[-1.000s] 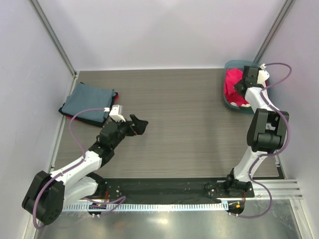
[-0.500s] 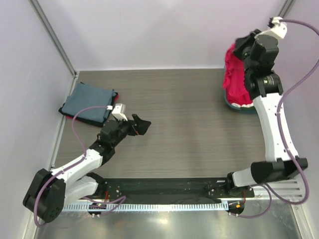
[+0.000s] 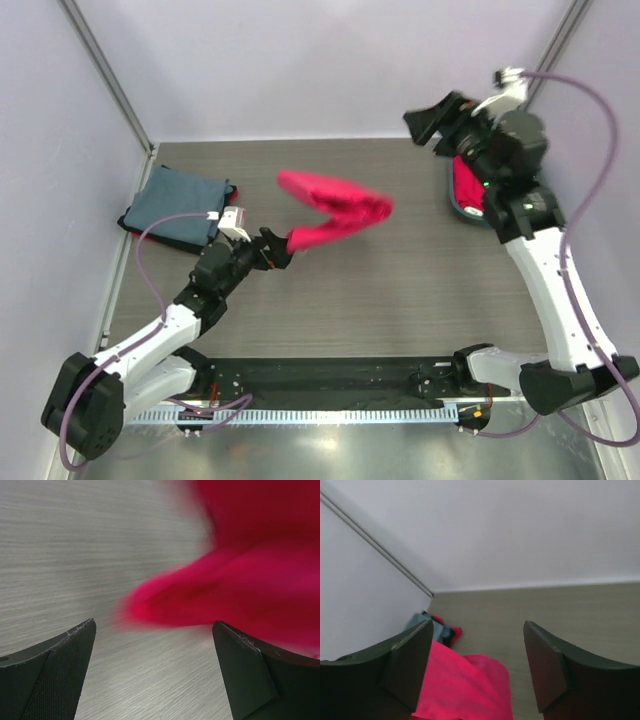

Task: Fold and stack the t-shirts
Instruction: Move the tshirt to the center of the board

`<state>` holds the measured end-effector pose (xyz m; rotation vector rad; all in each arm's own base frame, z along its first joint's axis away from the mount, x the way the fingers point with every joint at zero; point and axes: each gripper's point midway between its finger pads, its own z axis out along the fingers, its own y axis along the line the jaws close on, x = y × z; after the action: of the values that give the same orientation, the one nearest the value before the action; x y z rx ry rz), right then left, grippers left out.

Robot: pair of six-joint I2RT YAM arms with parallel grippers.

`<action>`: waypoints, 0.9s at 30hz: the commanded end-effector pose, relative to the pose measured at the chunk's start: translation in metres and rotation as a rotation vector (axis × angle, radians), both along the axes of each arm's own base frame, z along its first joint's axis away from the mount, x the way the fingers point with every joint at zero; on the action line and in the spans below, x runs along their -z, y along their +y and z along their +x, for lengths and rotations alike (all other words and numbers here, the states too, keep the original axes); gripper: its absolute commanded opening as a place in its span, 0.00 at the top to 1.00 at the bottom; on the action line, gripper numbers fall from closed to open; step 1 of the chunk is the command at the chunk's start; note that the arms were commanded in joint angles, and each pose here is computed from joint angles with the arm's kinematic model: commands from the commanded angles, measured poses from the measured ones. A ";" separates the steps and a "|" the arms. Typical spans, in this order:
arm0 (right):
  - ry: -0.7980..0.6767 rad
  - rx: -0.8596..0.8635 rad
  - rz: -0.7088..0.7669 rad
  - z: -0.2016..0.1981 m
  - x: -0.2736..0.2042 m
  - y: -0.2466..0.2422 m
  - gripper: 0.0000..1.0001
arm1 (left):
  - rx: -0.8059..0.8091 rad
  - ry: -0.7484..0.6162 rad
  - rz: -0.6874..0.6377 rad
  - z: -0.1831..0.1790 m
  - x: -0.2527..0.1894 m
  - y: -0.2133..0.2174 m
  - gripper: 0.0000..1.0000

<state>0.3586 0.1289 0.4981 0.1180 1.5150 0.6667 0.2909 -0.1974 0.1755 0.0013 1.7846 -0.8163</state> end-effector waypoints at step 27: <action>0.526 -0.542 -0.319 -0.085 0.368 0.202 0.52 | -0.339 0.140 0.048 0.026 0.016 0.054 0.10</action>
<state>0.2478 0.3008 0.0911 -0.4234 2.3278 0.7707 0.3113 -0.1487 0.1349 -0.2861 1.9501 -0.5338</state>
